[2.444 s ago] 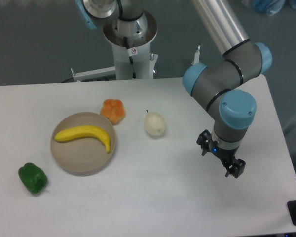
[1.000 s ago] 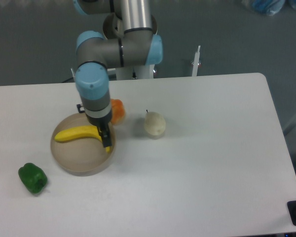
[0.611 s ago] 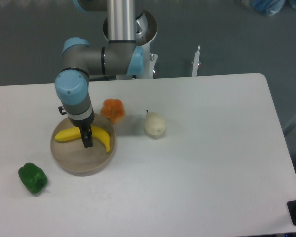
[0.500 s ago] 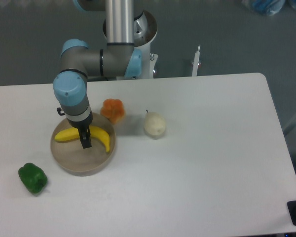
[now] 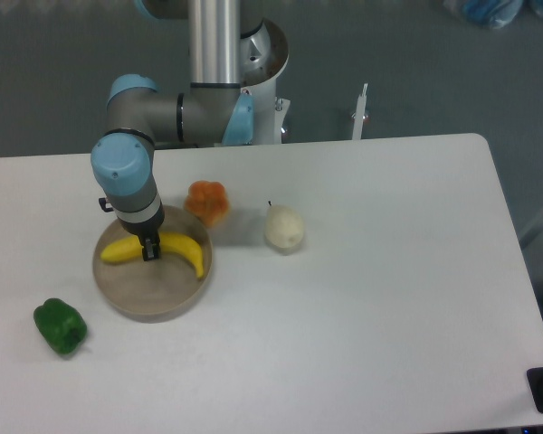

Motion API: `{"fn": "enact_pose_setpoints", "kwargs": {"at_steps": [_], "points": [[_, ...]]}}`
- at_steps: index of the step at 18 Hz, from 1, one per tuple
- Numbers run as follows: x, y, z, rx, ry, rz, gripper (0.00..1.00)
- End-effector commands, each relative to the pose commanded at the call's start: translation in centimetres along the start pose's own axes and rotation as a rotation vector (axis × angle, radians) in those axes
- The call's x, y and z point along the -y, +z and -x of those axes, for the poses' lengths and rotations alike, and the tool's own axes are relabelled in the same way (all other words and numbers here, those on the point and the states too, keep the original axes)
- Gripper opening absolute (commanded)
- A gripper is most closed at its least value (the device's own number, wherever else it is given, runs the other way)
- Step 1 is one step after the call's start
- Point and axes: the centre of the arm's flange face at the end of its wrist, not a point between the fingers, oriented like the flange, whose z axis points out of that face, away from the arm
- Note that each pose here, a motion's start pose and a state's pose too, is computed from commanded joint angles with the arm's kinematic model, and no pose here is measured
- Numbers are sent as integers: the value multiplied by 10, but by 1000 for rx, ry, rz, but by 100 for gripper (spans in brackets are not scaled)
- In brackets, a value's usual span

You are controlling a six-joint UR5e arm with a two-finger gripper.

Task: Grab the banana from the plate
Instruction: 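Lift the banana off the plate and carry it beside the pear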

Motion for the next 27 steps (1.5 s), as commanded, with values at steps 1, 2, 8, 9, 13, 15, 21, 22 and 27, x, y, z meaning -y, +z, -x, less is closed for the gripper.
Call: {"fn": "enact_pose_setpoints", "kwargs": {"at_steps": [1, 2, 8, 9, 13, 15, 21, 22, 27], "points": [[-2, -6, 1, 10, -4, -4, 0], [-4, -14, 2, 24, -8, -8, 0], [-31, -76, 25, 136, -81, -34, 0], [-44, -83, 33, 150, -113, -37, 0], [-112, -103, 63, 190, -247, -37, 0], [-156, -113, 78, 211, -325, -37, 0], [-233, -106, 148, 230, -438, -29, 0], [-244, -107, 156, 229, -454, -28, 0], [-287, -86, 205, 172, -493, -11, 0]]}}
